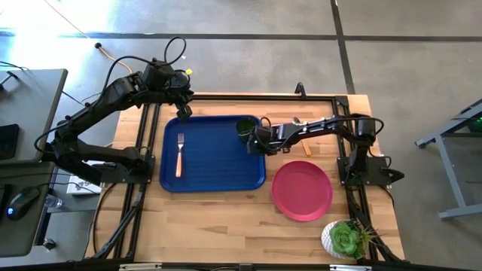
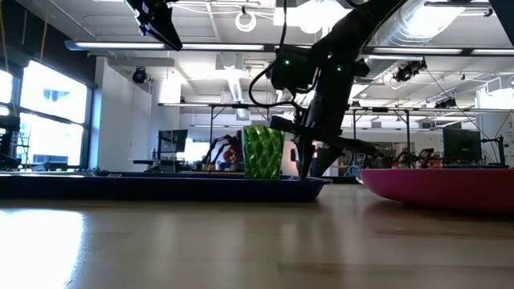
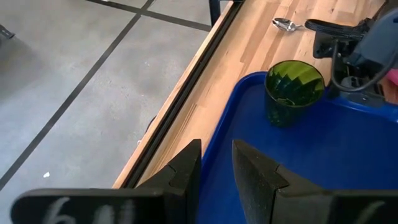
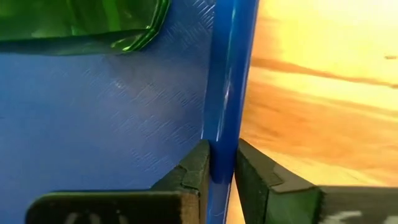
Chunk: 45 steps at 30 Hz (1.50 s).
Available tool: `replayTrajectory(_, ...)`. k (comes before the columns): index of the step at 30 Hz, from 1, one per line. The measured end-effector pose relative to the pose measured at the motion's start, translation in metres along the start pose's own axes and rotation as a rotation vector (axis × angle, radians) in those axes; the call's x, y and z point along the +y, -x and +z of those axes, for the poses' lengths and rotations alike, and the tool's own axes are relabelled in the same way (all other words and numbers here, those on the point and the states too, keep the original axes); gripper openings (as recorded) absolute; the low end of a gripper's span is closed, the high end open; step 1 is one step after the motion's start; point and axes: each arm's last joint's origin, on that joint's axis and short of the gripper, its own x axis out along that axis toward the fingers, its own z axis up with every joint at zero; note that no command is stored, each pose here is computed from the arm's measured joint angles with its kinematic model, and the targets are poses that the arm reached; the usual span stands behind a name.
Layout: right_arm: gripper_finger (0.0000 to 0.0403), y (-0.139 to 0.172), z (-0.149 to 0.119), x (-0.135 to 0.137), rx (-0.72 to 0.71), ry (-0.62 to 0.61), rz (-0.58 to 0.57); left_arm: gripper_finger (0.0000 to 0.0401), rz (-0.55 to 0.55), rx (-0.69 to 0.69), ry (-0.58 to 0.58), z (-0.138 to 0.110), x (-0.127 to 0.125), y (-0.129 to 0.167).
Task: Pick and place plate/cup/fork/spoon on tray
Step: Move the blue tray to the top of the table
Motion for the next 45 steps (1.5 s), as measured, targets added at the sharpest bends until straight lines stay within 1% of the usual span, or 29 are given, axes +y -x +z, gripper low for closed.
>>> replayTrajectory(7, 0.0047, -0.001, 0.012, -0.006, -0.015, -0.05, -0.02, 0.0081, 0.0, 0.0, 0.0, 0.0, 0.0, 0.0)
replayTrajectory(17, 0.0047, -0.001, 0.032, -0.019, -0.037, -0.136, -0.078, 0.0081, 0.0, 0.0, 0.0, 0.0, 0.0, 0.0)
replayTrajectory(25, 0.0047, -0.001, 0.046, -0.032, -0.049, -0.194, -0.152, 0.0081, 0.0, 0.0, -0.001, 0.0, 0.0, 0.0)
replayTrajectory(32, 0.0047, 0.001, 0.048, -0.037, -0.029, -0.183, -0.188, 0.0081, -0.001, 0.001, -0.018, 0.0, 0.0, 0.0)
replayTrajectory(37, 0.0047, 0.011, 0.047, -0.049, -0.021, -0.179, -0.283, 0.0081, -0.001, 0.001, -0.018, 0.0, 0.0, 0.0)
replayTrajectory(42, 0.0047, 0.019, 0.059, -0.06, -0.01, -0.158, -0.315, 0.0081, -0.001, 0.001, -0.018, 0.0, 0.0, 0.0)
replayTrajectory(45, 0.0047, 0.018, 0.066, -0.064, 0.0, -0.134, -0.309, 0.0081, -0.001, 0.001, -0.018, 0.0, 0.0, 0.0)
